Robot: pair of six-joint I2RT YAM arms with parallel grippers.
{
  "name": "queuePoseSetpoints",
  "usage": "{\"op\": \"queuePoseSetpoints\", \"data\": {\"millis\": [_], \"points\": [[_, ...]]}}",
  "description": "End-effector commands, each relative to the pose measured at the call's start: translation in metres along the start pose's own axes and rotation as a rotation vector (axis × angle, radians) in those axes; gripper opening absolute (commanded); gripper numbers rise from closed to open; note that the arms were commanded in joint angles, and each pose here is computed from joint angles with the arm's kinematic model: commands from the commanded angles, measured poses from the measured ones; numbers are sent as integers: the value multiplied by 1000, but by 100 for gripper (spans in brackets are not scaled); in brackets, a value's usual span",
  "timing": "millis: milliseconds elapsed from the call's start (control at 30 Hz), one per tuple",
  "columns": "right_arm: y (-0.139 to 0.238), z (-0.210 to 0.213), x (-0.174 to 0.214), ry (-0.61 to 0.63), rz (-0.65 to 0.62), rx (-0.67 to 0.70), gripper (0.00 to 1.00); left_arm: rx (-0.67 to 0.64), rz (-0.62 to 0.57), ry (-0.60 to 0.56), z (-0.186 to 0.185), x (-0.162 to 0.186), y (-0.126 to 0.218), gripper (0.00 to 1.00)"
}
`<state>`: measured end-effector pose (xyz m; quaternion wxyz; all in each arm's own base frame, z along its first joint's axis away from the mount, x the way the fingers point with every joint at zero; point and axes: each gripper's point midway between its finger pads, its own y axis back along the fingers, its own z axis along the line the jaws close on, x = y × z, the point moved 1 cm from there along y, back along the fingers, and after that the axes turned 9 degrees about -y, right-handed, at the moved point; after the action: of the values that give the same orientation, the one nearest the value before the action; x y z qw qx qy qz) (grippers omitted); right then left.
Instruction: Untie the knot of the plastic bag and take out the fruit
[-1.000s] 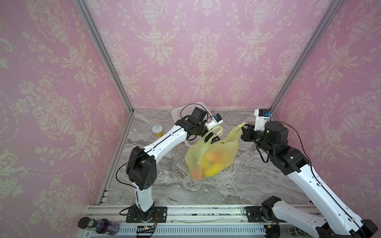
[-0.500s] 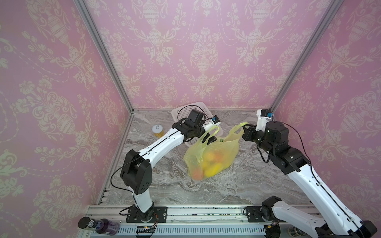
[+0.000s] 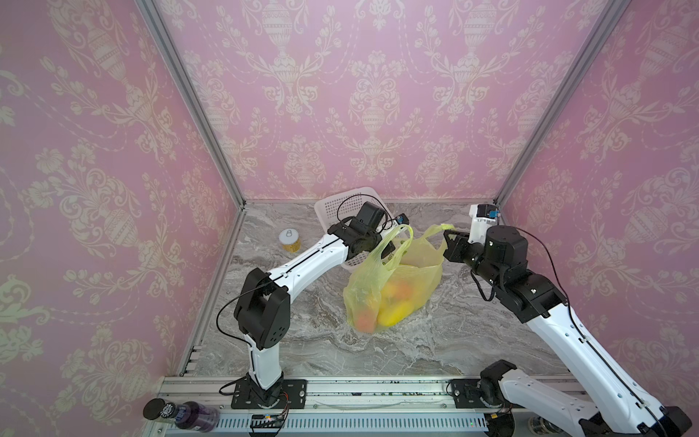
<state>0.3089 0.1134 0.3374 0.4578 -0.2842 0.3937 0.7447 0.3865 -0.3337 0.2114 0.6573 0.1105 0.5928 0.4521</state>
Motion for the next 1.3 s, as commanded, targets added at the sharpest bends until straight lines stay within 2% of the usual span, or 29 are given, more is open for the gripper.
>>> {"op": "queuePoseSetpoints", "data": {"millis": [0, 167, 467, 667, 833, 933, 1167, 1267], "points": [[4, -1, -1, -17, -17, -12, 0, -141, -34, 40, 21, -15, 40, 0], [2, -5, 6, -14, -3, -6, 0, -182, -51, 98, 17, -10, 75, 0], [4, -1, 17, -14, 27, -65, 19, -350, -17, 244, 24, 11, 151, 0], [2, -1, 26, -26, 44, -91, 43, -509, -42, 337, 34, 21, 210, 0], [-3, -1, 39, -42, 84, -117, 72, -685, 93, 390, 51, 49, 231, 0], [-7, 3, 47, -40, 113, -149, 84, -760, 134, 408, 60, 57, 244, 0], [-32, 9, 64, -57, 176, -173, 92, -839, 86, 451, 66, 51, 284, 0], [-57, 22, 79, -36, 212, -168, 95, -806, 79, 452, 60, 53, 280, 0]]}}
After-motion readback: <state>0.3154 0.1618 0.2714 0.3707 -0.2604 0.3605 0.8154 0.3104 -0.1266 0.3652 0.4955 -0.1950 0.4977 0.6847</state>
